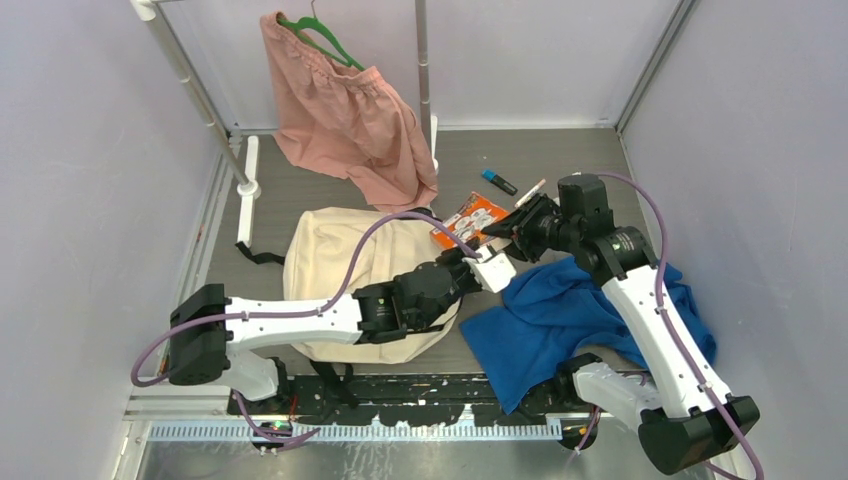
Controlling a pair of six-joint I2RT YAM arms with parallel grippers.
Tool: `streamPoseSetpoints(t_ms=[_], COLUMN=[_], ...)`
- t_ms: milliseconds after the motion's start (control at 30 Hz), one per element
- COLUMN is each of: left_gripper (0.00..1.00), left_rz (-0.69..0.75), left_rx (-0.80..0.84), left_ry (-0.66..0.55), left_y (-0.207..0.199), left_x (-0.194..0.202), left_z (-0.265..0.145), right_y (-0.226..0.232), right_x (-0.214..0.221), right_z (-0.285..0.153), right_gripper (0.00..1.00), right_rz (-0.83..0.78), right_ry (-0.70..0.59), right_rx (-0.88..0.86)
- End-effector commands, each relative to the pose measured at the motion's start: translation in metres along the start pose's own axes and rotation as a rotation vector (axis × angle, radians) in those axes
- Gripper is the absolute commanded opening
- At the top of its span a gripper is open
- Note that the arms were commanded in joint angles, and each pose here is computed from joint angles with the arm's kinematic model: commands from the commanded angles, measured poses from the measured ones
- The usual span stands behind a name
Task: Pack the student bag
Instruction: Pick up the book from the center of the board.
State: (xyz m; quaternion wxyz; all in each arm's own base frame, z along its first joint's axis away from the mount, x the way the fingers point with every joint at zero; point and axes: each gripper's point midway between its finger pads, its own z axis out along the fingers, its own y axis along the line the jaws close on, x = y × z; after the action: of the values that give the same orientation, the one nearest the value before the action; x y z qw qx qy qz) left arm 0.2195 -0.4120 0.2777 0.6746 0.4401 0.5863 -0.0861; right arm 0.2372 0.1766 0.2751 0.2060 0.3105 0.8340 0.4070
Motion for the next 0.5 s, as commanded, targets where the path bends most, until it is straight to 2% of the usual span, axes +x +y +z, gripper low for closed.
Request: streamPoseSetpoints(t_ms=[0, 33, 100, 133, 333, 467], left_gripper=[0.0, 0.0, 0.0, 0.0, 0.0, 0.0], left_rz=[-0.135, -0.145, -0.192, -0.233, -0.707, -0.997], left_rx=[-0.1, -0.101, -0.097, -0.096, 0.029, 0.103], left_ry=[-0.053, -0.051, -0.026, -0.005, -0.003, 0.029], left_y=[0.028, 0.03, 0.039, 0.047, 0.108, 0.153], left_x=[-0.026, -0.025, -0.021, -0.019, -0.031, -0.036], left_z=[-0.003, -0.005, -0.01, -0.012, -0.045, -0.066], right_y=[0.057, 0.057, 0.054, 0.053, 0.034, 0.048], right_x=[-0.001, -0.001, -0.005, -0.007, -0.03, -0.018], right_z=[-0.024, -0.023, -0.023, -0.025, -0.036, -0.038], right_gripper=[0.27, 0.5, 0.9, 0.99, 1.0, 1.0], right_rz=[-0.079, -0.088, -0.11, -0.14, -0.307, -0.402], right_ry=[-0.019, -0.021, -0.046, -0.065, -0.224, -0.206], right_rx=[-0.239, -0.239, -0.228, -0.22, -0.123, -0.283])
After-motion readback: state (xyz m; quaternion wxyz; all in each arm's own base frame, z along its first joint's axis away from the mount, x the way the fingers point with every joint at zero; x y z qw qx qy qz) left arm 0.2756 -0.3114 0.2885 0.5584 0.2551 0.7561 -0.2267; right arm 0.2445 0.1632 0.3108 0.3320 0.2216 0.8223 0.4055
